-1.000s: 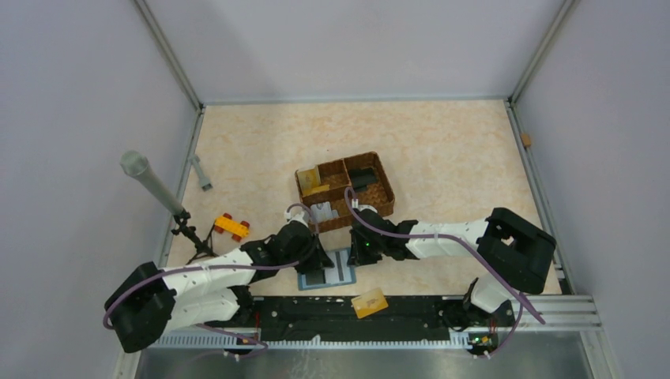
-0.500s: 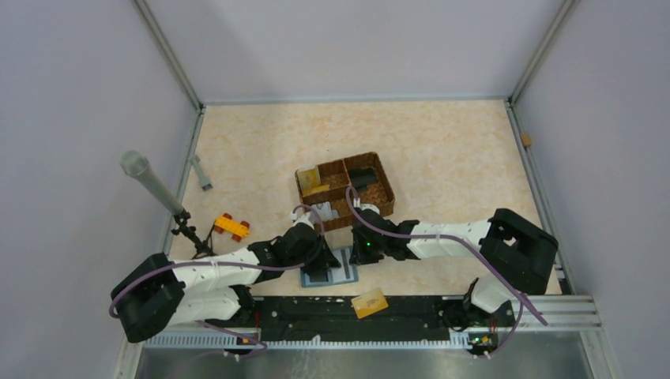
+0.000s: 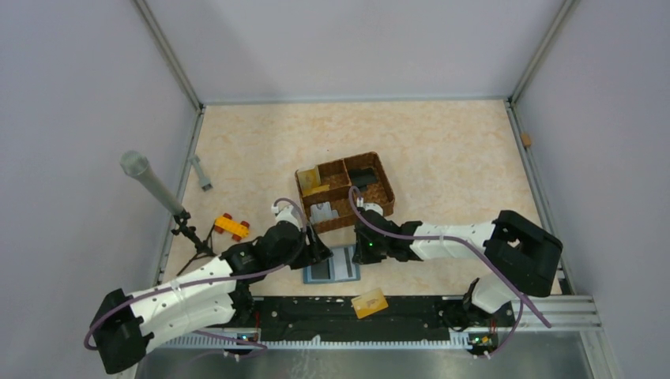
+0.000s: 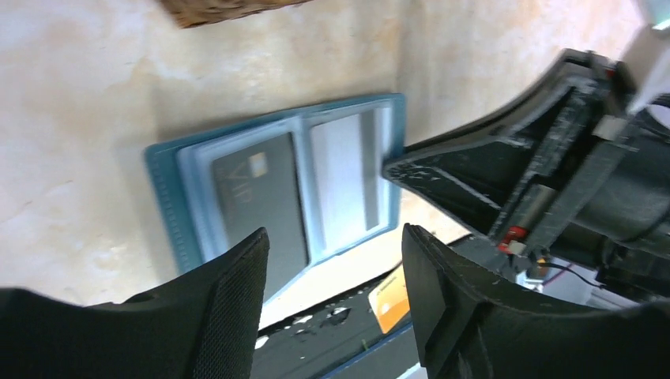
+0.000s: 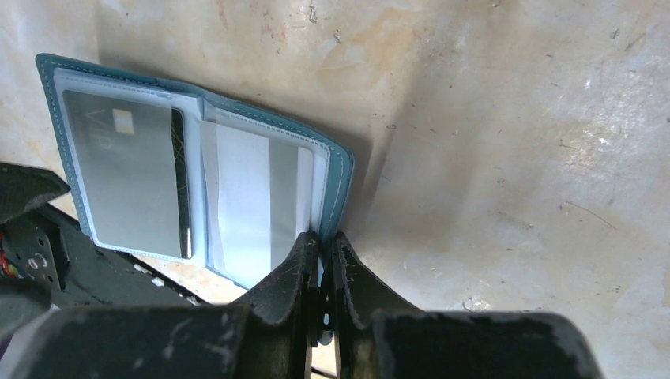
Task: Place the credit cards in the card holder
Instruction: Insert the credit card into the card holder.
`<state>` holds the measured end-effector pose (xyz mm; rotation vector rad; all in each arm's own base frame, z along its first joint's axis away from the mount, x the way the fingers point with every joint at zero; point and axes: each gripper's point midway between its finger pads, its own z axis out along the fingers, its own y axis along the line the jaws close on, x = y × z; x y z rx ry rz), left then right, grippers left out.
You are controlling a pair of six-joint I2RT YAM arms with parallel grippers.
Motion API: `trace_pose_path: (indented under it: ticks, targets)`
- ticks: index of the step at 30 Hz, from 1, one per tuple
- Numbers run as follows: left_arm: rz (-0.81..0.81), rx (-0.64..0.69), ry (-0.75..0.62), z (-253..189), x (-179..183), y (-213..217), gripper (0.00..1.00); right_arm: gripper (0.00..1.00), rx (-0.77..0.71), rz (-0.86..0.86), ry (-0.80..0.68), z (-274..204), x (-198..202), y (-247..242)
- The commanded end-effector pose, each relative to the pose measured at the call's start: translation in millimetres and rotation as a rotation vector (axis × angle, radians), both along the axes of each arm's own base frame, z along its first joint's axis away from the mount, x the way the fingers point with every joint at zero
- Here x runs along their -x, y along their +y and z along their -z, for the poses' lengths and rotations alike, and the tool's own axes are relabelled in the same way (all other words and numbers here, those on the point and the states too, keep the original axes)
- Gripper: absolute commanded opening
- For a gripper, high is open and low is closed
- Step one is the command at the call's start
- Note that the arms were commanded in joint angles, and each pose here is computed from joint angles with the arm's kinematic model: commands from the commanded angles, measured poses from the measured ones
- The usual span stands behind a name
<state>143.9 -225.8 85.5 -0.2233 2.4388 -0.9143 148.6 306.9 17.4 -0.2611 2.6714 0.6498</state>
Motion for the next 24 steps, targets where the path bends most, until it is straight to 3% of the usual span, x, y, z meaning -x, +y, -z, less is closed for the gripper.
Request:
trace_pose_path:
  ticks: [1, 12, 24]
  targets:
    - [-0.038, -0.108, 0.068, 24, 7, 28, 0.64, 0.00, 0.146, 0.028, 0.003, 26, 3, -39]
    - [-0.125, -0.129, 0.112, 37, 6, 64, 0.61, 0.00, 0.146, 0.038, 0.025, 37, 6, -47]
    - [-0.114, 0.007, 0.160, 47, 14, 57, 0.38, 0.00, 0.144, 0.040, 0.037, 40, 6, -48]
